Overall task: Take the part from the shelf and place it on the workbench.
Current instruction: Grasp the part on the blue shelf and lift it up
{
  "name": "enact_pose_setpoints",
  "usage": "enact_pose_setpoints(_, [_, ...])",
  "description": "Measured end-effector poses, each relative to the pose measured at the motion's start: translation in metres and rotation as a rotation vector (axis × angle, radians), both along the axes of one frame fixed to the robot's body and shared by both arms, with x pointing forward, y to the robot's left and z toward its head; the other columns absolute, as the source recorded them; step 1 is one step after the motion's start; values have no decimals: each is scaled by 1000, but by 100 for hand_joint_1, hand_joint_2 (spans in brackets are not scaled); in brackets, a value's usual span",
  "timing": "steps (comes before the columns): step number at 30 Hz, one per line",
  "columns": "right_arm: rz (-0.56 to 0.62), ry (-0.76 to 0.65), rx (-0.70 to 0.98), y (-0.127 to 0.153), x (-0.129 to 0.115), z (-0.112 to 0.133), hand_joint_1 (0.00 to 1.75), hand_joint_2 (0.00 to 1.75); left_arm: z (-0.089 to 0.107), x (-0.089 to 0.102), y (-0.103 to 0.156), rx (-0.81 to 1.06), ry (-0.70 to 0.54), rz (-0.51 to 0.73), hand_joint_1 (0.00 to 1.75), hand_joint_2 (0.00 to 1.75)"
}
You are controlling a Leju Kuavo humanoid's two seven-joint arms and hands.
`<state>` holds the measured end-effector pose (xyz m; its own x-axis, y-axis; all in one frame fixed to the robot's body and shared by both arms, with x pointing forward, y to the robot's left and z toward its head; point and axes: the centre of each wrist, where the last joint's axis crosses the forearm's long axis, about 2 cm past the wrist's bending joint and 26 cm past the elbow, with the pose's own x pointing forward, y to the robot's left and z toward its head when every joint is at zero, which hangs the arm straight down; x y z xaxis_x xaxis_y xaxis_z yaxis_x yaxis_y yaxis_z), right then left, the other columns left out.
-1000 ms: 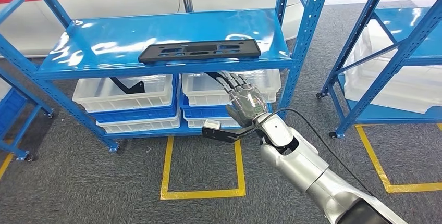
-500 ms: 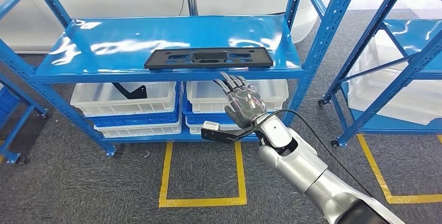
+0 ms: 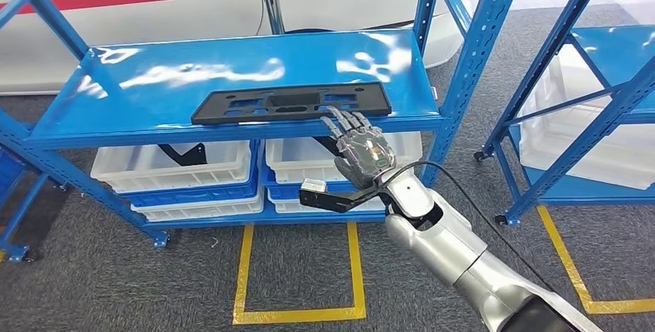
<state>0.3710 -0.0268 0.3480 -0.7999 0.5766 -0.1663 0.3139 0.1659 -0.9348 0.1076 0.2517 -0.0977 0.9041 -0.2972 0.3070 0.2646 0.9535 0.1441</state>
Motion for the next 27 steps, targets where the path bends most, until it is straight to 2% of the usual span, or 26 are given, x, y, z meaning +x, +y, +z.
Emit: enact_pose_setpoints(27, [0, 77, -44, 2, 1, 3, 0, 175, 0, 2, 3, 8, -5, -4, 0, 0])
